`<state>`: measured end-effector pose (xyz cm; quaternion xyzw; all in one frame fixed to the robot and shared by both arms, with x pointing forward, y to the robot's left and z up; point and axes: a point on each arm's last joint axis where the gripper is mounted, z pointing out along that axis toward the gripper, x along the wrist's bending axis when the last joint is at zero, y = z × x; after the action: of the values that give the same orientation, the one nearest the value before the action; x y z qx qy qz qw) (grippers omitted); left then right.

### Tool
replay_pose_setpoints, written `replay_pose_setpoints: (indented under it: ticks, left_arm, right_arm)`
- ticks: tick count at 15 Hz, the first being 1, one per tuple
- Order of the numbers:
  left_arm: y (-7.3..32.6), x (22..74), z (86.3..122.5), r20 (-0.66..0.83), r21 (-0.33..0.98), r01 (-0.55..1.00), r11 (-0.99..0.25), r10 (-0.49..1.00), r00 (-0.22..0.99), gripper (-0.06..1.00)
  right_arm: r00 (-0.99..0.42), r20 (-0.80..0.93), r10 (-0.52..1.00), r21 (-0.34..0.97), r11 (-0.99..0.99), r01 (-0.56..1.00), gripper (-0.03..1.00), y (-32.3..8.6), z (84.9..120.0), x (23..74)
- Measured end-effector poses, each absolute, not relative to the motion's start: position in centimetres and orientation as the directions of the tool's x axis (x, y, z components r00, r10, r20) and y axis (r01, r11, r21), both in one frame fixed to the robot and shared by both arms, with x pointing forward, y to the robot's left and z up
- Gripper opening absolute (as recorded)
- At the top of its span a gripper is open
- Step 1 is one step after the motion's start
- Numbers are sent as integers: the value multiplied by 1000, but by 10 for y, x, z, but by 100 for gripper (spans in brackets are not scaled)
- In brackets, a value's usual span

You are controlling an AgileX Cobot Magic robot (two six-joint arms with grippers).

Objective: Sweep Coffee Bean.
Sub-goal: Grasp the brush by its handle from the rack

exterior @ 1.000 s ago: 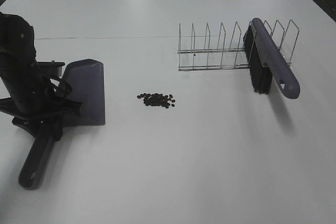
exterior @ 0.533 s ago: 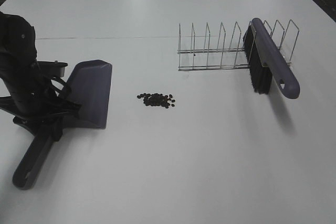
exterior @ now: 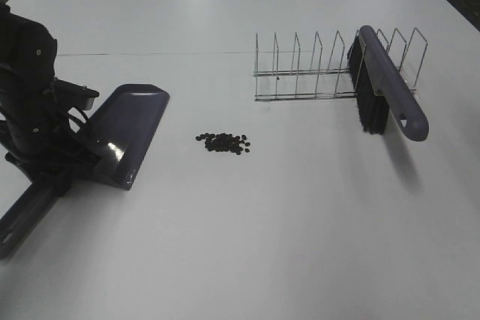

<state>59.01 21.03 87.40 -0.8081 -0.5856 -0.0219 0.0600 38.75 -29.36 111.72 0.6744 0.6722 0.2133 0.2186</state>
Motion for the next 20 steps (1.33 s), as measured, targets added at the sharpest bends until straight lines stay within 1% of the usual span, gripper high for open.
replay_pose_setpoints:
  ticks: [3,5,6,9,12,14,17,20]
  left_arm:
    - [203,597,883,145,-77,933,-352,922,360,34]
    - [188,598,886,153,-66,918,-390,906,396,34]
    - [175,594,886,153,-63,904,-423,891,427,34]
    - [152,586,887,159,-60,876,-478,862,481,34]
    - [144,583,887,165,-45,881,-470,867,471,34]
    - [144,583,887,172,-47,885,-463,869,464,34]
    - [146,584,894,194,-94,886,-454,864,464,34]
    - [154,589,901,239,-128,883,-452,850,470,34]
  right_arm:
    - [-5,21,1000,497,-7,868,70,-288,1130,436]
    - [-28,16,1000,431,18,902,70,-285,1129,458]
    - [-45,6,999,397,39,917,70,-284,1132,487]
    - [-50,13,999,375,41,926,70,-281,1128,520]
    - [-60,63,996,344,35,938,70,-275,1119,539]
    - [-92,102,991,317,55,947,70,-270,1110,549]
    - [-104,115,988,288,67,955,70,-268,1099,557]
    - [-107,123,987,287,67,955,70,-266,1097,573]
